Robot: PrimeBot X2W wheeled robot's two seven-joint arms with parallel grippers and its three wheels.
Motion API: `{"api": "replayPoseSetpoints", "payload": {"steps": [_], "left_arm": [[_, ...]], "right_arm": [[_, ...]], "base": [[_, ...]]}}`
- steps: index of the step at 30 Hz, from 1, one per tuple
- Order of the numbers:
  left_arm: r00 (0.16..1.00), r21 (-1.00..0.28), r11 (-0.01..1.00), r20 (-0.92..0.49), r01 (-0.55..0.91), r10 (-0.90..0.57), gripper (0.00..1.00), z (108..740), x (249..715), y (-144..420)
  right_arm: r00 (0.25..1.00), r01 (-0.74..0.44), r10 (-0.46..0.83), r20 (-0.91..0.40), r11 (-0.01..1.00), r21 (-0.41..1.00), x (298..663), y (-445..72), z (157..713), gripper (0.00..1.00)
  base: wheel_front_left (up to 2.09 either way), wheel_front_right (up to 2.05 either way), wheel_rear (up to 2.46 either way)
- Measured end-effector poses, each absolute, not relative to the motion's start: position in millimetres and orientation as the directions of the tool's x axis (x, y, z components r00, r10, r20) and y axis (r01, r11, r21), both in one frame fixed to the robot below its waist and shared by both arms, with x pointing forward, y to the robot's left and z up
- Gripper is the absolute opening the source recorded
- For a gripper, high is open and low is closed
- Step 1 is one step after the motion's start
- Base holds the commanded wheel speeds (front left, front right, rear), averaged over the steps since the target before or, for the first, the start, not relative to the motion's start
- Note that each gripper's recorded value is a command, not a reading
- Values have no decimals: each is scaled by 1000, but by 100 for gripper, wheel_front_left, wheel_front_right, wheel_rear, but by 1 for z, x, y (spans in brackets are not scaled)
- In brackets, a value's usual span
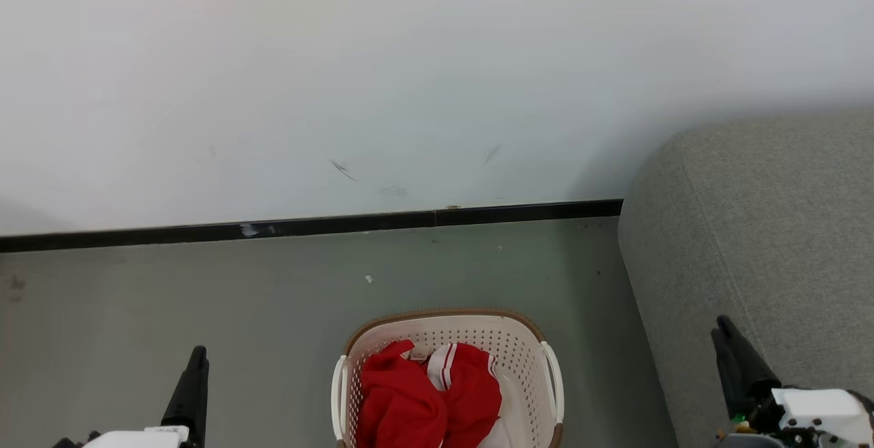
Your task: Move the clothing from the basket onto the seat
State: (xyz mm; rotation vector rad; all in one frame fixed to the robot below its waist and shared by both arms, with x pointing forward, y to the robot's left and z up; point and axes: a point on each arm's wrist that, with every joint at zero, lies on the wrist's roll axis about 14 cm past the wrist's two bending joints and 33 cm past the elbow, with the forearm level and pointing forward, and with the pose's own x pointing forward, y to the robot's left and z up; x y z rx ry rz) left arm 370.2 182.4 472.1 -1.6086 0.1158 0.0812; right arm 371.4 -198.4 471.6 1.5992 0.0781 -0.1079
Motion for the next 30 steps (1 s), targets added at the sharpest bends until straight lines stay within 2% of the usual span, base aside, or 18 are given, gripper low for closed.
{"api": "replayPoseSetpoints", "payload": {"steps": [5,15,21,30], "left_arm": [[978,-976,-67,-207,-209,-35,100,444,354,172],[979,-979,-12,-203,-203,-27,100,446,354,171],[982,-981,49,-190,-189,-18,100,451,356,172],[986,-969,189,-166,-159,-18,100,459,358,173]], "right_arm": [[977,214,-12,-215,-61,975,351,-189,439,100],[980,200,-14,-200,-2,980,353,-187,444,100],[983,185,-16,-184,73,980,354,-186,448,100],[990,137,-1,-141,237,962,359,-182,459,100]], "base": [[0,0,0],[0,0,0],[0,0,0],[0,0,0]]}}
